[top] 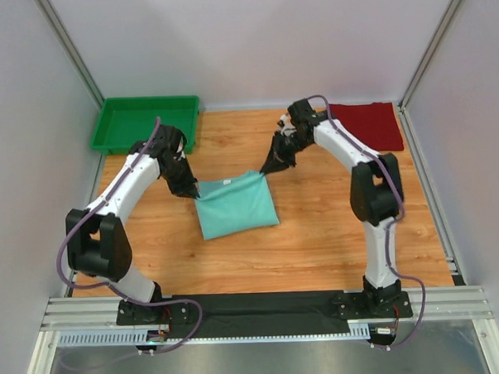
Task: Fold and stack the t-shirts
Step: Fold the tshirt
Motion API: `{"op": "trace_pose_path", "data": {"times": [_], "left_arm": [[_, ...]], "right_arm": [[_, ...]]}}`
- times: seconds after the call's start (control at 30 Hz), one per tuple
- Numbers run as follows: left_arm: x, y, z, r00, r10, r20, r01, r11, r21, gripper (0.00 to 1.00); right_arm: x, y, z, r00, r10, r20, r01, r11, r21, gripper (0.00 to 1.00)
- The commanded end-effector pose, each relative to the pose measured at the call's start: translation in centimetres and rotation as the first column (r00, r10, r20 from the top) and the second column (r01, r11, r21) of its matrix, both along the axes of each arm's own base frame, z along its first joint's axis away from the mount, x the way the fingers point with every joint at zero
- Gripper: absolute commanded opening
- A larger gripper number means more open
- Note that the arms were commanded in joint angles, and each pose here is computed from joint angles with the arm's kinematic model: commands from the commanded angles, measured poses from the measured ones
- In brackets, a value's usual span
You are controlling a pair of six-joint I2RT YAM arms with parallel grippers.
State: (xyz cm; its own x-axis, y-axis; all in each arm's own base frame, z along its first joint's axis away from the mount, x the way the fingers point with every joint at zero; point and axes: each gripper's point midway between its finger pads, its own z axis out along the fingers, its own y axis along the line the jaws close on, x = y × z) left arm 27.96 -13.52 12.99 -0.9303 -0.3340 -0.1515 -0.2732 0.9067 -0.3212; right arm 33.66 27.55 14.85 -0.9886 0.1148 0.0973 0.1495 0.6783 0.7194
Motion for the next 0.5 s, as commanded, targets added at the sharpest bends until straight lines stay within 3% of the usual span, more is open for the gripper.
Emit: {"op": "trace_pose_path", "data": {"times": [0.0, 0.03, 0.07, 0.1, 0.13, 0.17, 0.2, 0.23, 0.27, 0.33, 0.47], "left_arm": [[7.0, 3.1, 0.0, 0.988, -0.027, 0.155, 0.011, 0.995, 0.101, 0.21], [9.6, 3.7, 1.1, 0.977, -0.021, 0.214, 0.002, 0.996, 0.088, 0.64], [10.6, 4.2, -0.5, 0.986, -0.021, 0.165, 0.004, 0.995, 0.103, 0.99], [12.6, 3.8, 1.5, 0.975, -0.04, 0.22, 0.028, 0.998, 0.057, 1.0], [13.3, 4.2, 1.7, 0.972, -0.033, 0.232, 0.015, 0.997, 0.081, 1.0], [14.0, 3.8, 2.5, 0.964, -0.051, 0.263, 0.035, 0.997, 0.066, 1.0], [15.3, 3.1, 4.0, 0.939, -0.075, 0.336, 0.064, 0.997, 0.043, 1.0], [16.0, 2.9, 6.7, 0.908, -0.09, 0.41, 0.067, 0.995, 0.071, 1.0], [16.2, 3.0, 8.0, 0.888, -0.108, 0.446, 0.067, 0.992, 0.108, 1.0], [15.8, 3.3, 9.3, 0.871, -0.151, 0.468, 0.075, 0.981, 0.176, 1.0], [11.9, 2.1, 8.4, 0.883, -0.147, 0.446, 0.115, 0.989, 0.098, 1.0]], "right_arm": [[9.6, 2.3, 0.0, 0.986, 0.034, 0.164, -0.045, 0.997, 0.066, 0.17], [11.7, 1.9, -0.2, 0.982, 0.009, 0.189, -0.018, 0.999, 0.049, 0.29], [12.6, 1.7, 0.4, 0.984, -0.005, 0.176, -0.006, 0.998, 0.06, 0.62], [14.7, 0.9, 0.6, 0.981, -0.03, 0.192, 0.013, 0.996, 0.089, 0.73], [15.0, 0.1, 0.8, 0.981, -0.044, 0.191, 0.032, 0.997, 0.064, 0.78], [15.5, -0.6, 1.2, 0.973, -0.052, 0.225, 0.04, 0.998, 0.056, 0.8], [14.5, -1.4, -1.1, 0.984, -0.047, 0.173, 0.042, 0.999, 0.034, 0.8], [15.2, -2.1, 1.9, 0.956, -0.073, 0.283, 0.06, 0.997, 0.056, 0.8], [14.8, -2.5, 2.0, 0.949, -0.079, 0.306, 0.065, 0.996, 0.054, 0.8], [12.9, -3.0, 1.3, 0.939, -0.055, 0.34, 0.047, 0.998, 0.031, 0.8], [9.6, -2.2, -0.9, 0.949, 0.045, 0.311, -0.05, 0.999, 0.009, 0.8]]}}
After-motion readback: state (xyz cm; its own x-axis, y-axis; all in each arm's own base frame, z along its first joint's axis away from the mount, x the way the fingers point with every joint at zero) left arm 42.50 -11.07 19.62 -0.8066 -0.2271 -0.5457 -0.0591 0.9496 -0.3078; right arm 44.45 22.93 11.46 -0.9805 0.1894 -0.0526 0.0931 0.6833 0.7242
